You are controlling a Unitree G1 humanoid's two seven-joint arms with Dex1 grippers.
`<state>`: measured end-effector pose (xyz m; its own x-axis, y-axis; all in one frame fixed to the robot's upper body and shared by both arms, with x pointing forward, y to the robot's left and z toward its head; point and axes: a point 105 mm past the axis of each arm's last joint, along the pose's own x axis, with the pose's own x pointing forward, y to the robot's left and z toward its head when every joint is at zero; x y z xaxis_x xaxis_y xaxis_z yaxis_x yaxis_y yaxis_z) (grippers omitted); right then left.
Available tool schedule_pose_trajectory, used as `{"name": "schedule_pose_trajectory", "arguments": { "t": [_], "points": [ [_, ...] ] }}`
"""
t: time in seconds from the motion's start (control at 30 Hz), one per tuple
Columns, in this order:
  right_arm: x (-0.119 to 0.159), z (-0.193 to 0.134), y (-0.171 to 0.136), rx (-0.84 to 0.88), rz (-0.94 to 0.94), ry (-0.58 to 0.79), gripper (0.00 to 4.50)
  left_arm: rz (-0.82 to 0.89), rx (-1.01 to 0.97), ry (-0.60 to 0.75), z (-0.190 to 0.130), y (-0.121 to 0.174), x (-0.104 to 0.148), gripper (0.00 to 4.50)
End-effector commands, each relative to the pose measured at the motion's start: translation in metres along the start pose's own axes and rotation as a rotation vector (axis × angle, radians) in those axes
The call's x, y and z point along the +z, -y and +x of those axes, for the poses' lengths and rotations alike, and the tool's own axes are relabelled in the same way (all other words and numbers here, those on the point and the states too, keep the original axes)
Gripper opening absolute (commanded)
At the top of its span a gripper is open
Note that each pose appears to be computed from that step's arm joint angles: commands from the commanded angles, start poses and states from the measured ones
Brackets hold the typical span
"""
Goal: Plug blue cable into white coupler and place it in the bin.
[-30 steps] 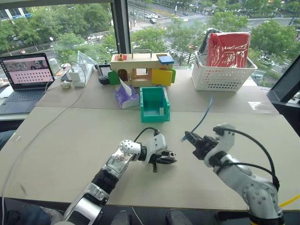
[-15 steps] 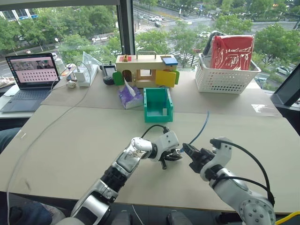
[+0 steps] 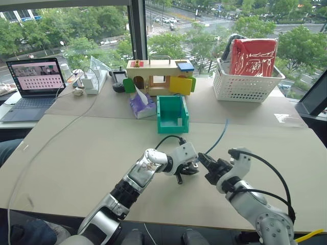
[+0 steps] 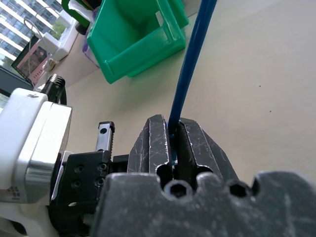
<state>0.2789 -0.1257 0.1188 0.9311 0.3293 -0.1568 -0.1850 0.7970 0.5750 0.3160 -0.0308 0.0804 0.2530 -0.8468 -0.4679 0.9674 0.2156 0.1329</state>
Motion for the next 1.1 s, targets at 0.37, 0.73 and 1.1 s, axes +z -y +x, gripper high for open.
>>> {"name": "schedule_pose_trajectory", "arguments": {
  "t": [0.37,0.73,1.1],
  "points": [
    [-0.004,-0.003,0.008,-0.018,-0.014,0.017,0.00,-0.076,0.039,-0.058,0.001,-0.002,-0.020,0.68],
    [-0.016,-0.004,0.014,-0.051,0.019,-0.016,0.00,-0.200,0.087,-0.030,-0.006,-0.008,-0.022,0.68],
    [-0.024,0.003,0.000,0.004,-0.274,-0.109,0.00,-0.149,0.049,-0.105,-0.006,-0.005,-0.021,0.68]
  ]
}}
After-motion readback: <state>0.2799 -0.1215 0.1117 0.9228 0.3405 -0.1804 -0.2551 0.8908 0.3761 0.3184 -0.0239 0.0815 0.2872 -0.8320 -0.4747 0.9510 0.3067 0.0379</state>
